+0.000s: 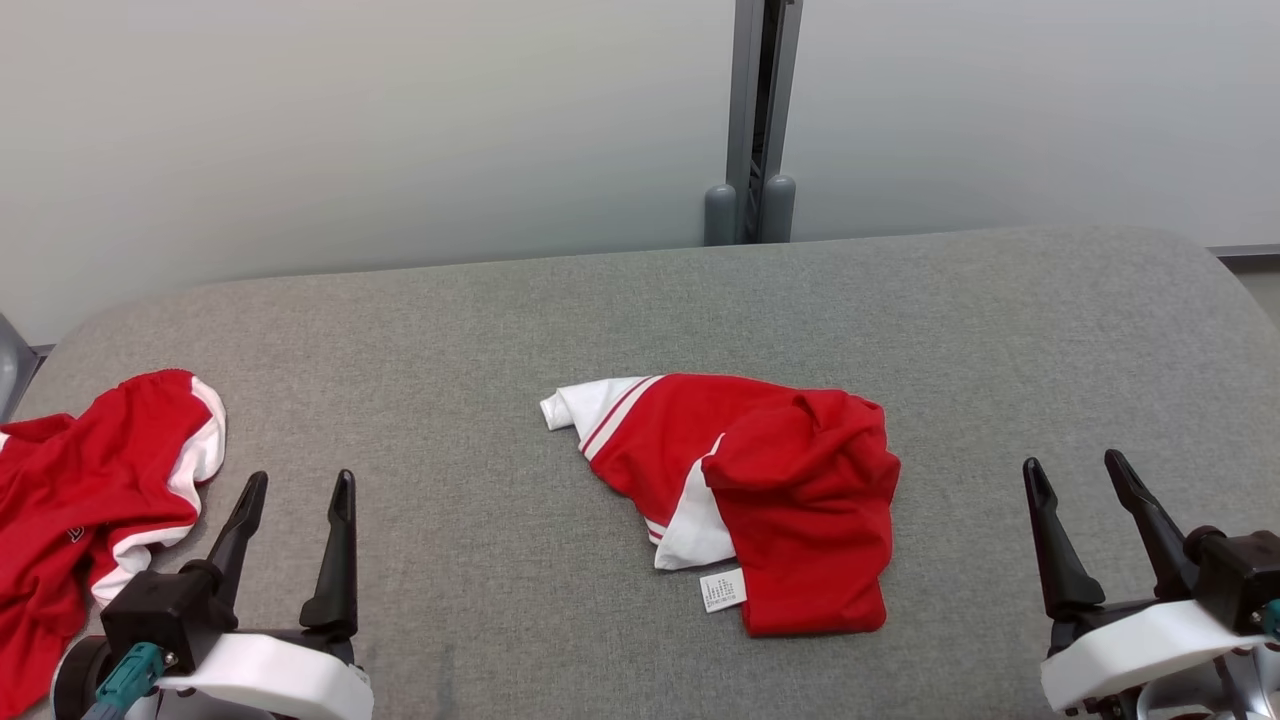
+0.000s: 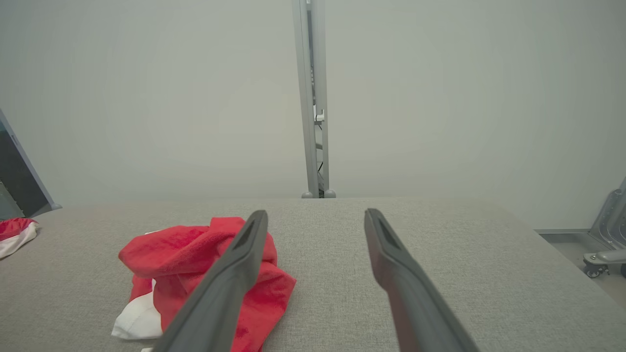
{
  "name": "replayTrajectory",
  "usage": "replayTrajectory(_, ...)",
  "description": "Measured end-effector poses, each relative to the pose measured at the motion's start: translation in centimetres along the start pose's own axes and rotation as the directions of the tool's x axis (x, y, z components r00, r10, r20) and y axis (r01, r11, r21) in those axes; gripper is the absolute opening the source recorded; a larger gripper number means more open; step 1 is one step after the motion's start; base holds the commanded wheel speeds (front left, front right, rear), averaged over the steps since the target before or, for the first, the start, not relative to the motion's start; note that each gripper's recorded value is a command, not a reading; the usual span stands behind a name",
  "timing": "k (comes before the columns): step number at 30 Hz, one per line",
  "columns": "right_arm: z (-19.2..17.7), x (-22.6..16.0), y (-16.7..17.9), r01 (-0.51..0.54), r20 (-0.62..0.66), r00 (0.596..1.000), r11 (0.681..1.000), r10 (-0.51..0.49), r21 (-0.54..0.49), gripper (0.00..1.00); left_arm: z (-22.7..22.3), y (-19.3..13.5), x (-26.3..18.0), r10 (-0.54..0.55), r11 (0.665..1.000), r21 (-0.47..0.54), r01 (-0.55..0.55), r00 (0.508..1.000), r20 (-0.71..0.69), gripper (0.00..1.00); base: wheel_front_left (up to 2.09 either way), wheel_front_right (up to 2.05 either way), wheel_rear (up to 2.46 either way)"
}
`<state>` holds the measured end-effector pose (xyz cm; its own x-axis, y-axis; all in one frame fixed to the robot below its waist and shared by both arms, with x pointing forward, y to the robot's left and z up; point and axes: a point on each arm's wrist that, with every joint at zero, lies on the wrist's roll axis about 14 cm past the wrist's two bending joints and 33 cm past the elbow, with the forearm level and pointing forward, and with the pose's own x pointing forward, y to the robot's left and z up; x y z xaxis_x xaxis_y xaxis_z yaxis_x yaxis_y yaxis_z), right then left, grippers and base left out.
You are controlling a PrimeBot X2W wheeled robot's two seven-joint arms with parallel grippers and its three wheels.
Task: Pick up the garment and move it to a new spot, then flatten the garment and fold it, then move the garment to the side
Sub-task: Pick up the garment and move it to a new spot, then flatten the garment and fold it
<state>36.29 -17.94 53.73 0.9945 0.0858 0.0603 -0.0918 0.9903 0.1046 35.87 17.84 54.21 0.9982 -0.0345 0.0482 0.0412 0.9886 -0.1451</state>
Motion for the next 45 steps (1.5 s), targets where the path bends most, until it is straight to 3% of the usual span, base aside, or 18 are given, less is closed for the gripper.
replayTrajectory(35, -0.2, -0.1, 0.3, -0.006, -0.019, 1.000, 1.000, 0.006, 0.002, 1.00, -0.8, 0.4, 0.1, 0.008, 1.000, 0.030, -0.007, 0.999, -0.053, 1.00, 0.00, 0.00, 0.00)
replayTrajectory(40, -1.6, 0.6, 3.9, -0.116, -0.072, 0.991, 0.993, 0.116, 0.005, 1.00, -1.0, 0.5, 0.5, 0.010, 1.000, 0.020, -0.009, 0.998, -0.062, 1.00, 0.00, 0.00, 0.00)
replayTrajectory(45, -4.9, 0.6, 8.9, -0.280, -0.185, 0.942, 0.959, 0.281, 0.029, 1.00, -1.4, 0.6, 1.6, 0.006, 1.000, 0.020, -0.005, 0.998, -0.067, 1.00, 0.00, 0.00, 0.00)
